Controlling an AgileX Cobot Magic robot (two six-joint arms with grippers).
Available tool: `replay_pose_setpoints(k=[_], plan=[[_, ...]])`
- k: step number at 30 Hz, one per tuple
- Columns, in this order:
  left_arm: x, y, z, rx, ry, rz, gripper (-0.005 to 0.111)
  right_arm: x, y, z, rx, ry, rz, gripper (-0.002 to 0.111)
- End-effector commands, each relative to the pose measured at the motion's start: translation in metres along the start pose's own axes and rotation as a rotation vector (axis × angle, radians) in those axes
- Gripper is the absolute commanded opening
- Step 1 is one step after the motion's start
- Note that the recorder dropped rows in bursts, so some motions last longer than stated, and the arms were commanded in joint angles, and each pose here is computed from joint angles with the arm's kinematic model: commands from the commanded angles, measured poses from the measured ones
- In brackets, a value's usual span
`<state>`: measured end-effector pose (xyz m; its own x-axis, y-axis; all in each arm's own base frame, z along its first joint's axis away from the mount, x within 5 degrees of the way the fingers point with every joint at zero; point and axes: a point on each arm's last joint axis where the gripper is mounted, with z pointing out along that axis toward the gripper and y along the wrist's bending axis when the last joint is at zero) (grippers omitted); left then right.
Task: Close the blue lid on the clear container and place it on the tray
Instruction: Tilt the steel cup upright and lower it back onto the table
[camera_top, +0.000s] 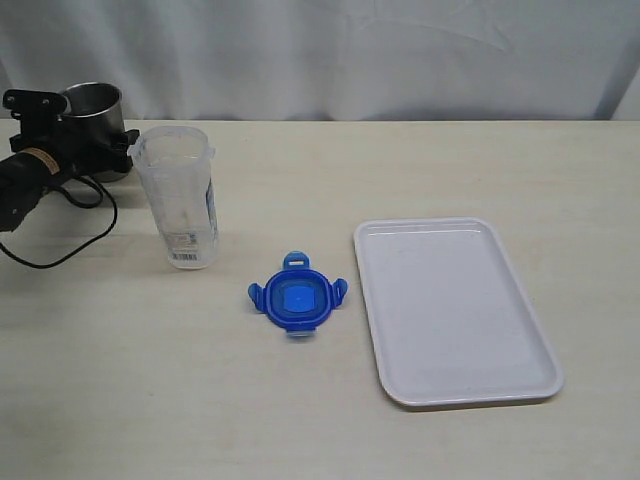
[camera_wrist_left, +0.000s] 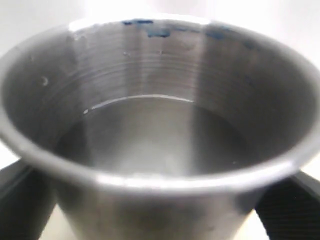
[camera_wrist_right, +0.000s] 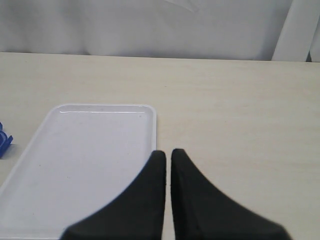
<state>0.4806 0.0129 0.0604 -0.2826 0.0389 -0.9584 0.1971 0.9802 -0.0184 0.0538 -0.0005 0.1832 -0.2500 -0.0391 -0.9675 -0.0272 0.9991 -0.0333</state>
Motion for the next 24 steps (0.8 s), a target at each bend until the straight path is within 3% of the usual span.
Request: replay_pose_setpoints(k=[1,20,24], plan=[[-0.003,0.0,0.001,-0.005,-0.008,-0.012,0.099,0.001,0.0,0.0,0.0,-0.002,0.004,0.005],[0.006,0.003,-0.002,-0.045,0.138,-0.026,0.099,0.001,0.0,0.0,0.0,-0.002,0.004,0.005],[-0.004,-0.001,-0.013,-0.03,0.093,-0.03,0.099,0.001,0.0,0.0,0.0,-0.002,0.004,0.005]])
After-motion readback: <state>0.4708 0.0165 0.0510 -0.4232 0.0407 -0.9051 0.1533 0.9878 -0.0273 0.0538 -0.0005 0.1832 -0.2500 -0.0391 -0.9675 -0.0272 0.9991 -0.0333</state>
